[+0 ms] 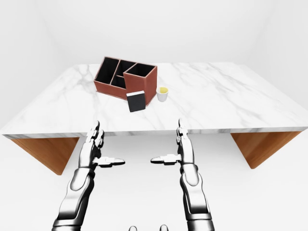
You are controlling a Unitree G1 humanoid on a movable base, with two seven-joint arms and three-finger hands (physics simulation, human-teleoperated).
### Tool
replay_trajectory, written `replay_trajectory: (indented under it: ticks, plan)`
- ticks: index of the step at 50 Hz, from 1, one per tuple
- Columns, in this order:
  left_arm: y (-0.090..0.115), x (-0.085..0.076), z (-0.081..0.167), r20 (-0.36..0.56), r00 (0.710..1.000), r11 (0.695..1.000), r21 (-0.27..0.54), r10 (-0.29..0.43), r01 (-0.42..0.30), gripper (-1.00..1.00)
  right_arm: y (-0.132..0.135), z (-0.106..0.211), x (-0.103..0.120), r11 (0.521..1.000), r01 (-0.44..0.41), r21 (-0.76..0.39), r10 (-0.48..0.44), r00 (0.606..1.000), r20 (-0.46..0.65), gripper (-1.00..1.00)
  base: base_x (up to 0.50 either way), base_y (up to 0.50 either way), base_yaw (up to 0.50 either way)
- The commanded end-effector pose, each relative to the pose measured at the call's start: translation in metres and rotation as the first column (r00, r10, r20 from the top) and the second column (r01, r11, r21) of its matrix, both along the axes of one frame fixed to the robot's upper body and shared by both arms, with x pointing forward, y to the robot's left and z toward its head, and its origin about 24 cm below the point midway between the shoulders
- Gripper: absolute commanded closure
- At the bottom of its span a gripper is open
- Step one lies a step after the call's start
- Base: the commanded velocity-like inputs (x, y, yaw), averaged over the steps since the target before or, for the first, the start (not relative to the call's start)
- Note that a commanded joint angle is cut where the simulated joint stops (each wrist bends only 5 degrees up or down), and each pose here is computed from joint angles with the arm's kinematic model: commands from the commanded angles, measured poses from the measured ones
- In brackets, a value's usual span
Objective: Pick up the book and place it in the right compartment of the caddy.
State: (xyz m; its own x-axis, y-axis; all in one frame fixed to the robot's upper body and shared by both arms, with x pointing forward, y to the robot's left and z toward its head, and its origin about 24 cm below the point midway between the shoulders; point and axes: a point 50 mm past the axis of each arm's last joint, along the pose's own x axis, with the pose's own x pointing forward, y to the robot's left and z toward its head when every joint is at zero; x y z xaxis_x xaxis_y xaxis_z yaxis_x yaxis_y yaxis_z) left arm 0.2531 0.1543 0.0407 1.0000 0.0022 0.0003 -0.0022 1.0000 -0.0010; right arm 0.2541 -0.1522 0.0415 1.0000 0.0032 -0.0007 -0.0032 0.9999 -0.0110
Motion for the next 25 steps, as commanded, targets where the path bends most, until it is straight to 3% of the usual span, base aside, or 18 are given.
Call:
replay_trajectory:
  ticks: [1,15,25]
  plan:
    - [0.0092,-0.0031,-0.0041,-0.003,1.0,1.0,-0.002,0.004,-0.004,-1.0,-0.0046,0.0009,0.0004,0.999,-0.011,-0.033,0.011,1.0,0.004,-1.0,0.0,0.0,0.0]
    - [0.0165,-0.0052,0.0011,0.013,1.0,1.0,-0.005,0.006,-0.006,-1.0,-0.001,0.0014,-0.0021,0.994,-0.035,-0.104,0.039,0.999,0.037,-1.0,0.0,0.0,0.0]
    - [0.0173,-0.0033,0.0015,0.017,1.0,1.0,-0.002,0.011,-0.011,-1.0,-0.0005,0.0025,-0.0003,0.994,-0.042,-0.106,0.047,0.998,0.047,-1.0,0.0,0.5,0.0]
